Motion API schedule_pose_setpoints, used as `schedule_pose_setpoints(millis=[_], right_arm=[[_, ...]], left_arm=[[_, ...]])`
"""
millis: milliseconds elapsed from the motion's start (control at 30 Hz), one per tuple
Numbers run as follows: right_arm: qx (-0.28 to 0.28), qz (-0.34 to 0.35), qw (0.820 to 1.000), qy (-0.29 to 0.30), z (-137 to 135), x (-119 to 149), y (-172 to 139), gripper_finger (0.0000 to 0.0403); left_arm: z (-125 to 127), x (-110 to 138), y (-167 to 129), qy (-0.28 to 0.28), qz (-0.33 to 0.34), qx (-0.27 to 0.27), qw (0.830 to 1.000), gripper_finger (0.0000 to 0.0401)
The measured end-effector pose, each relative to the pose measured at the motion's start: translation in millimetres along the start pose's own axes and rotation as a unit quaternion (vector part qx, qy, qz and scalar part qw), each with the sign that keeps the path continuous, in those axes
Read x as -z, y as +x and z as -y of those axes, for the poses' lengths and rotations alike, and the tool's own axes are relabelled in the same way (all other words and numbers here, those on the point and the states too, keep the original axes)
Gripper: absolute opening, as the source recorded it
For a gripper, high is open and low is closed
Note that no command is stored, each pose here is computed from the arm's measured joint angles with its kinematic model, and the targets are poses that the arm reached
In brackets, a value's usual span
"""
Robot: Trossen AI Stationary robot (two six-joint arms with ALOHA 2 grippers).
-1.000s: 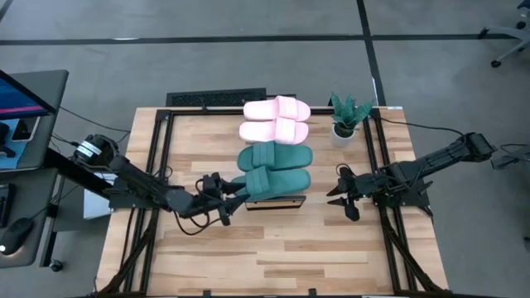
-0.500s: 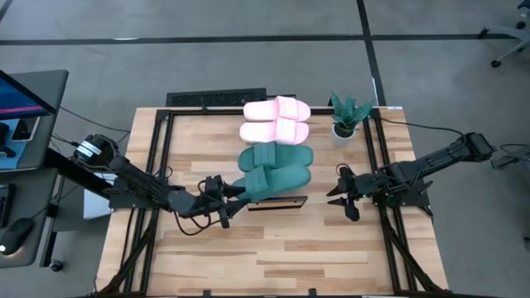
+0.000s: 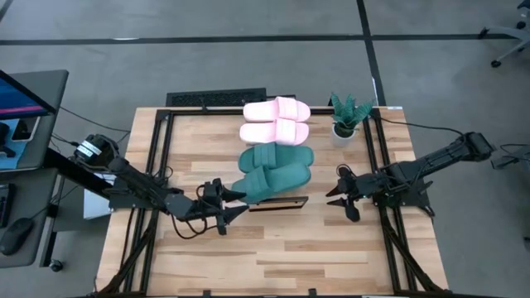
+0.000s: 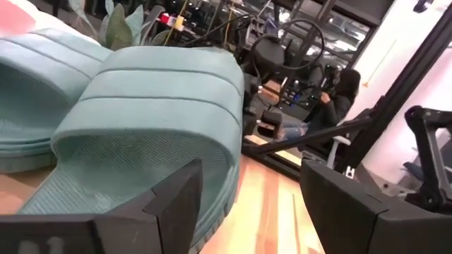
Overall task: Pick and place slides into the shelf
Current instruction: Adjust the slides on the shelf
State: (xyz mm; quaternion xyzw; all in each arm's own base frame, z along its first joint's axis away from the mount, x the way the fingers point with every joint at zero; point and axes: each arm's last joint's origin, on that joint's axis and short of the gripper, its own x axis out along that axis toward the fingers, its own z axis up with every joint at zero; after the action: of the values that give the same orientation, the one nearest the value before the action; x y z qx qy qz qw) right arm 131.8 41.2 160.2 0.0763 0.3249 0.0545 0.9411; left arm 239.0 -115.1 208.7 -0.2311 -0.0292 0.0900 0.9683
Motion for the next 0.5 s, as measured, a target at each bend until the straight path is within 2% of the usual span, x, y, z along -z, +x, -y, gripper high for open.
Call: schedule_pose_setpoints(millis=[233,400,500], right_arm=[[-0.025,0.007,1.000,-0.012,-8,0,-1,0.0129],[-0.032,0.004,0.999,-0.014,-10,1,-1,0.0129],[-0.032,0.002,0.999,-0.005,-10,1,-1,0.0129]], left_arm=[[-9,8,-17,-0.015,0.016,0.017,1.000,0.0226],[-9,5,-26,0.004,0.052,0.045,0.998,0.0226],[-9,5,-26,0.012,0.051,0.046,0.998,0.0226]])
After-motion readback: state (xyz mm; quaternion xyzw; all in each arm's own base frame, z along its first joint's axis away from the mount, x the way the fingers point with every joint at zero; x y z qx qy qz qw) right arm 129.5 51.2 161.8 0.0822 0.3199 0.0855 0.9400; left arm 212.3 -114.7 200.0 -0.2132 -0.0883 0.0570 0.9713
